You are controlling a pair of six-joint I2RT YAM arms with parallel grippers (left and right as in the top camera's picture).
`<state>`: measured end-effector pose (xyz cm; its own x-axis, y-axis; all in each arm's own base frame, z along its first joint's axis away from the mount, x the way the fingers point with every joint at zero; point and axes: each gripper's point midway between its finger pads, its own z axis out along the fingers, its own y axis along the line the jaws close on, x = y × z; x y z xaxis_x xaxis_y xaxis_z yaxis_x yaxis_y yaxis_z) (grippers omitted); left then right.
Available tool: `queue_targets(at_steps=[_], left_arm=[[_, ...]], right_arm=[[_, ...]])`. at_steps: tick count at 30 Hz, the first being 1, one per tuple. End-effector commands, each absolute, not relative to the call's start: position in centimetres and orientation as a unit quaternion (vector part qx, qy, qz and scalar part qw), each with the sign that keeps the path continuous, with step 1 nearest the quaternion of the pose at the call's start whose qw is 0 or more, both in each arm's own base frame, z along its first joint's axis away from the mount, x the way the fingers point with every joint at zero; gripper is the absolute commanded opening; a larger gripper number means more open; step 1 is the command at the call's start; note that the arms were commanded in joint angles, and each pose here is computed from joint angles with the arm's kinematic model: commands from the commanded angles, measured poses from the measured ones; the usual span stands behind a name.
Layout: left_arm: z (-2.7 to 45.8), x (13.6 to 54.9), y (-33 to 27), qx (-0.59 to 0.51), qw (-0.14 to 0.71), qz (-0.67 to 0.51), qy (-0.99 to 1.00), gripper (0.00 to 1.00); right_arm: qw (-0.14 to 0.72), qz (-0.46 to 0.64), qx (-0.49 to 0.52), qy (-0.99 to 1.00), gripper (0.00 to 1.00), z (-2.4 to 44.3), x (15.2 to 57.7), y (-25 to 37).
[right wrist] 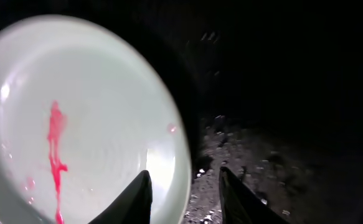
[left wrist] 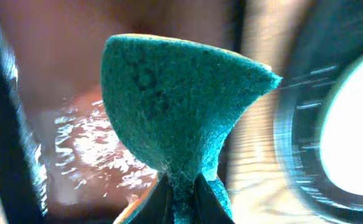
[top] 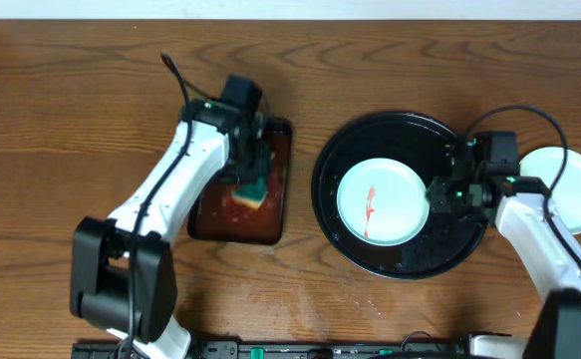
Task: Clean dirty plates on tray and stack at the side
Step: 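Grasp the sponge in the black tray with the left gripper and lift it, then move the sponge onto the stained plate and scrub it with the left gripper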
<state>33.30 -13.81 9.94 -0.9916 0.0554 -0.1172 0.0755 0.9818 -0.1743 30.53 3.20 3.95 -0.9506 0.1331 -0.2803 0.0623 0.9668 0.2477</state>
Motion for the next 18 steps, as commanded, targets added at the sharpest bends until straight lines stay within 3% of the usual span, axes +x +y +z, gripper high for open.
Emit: queue_targets(at_steps=[1,3,8,18], left_arm=[[14.5,33.5,-18.8,0.086,0.105,-0.177,0.975,0.08],[14.6,33.2,-20.5,0.099,0.107,-0.189,0.971,0.07],[13.4,32.0,-25.1,0.128,0.111,-0.207,0.964,0.07],[8.8,30.1,-34.5,0.152,0.1,-0.243,0.953,0.07]], right_arm=[[0.108,0.144,0.032,0.983,0.3,1.6,29.7,4.1],[0.098,0.144,0.04,0.984,0.27,0.6,29.8,4.1],[0.082,0.148,0.078,0.982,0.02,-1.1,30.2,4.1],[0.074,0.147,0.081,0.983,0.01,-1.4,29.9,4.1]])
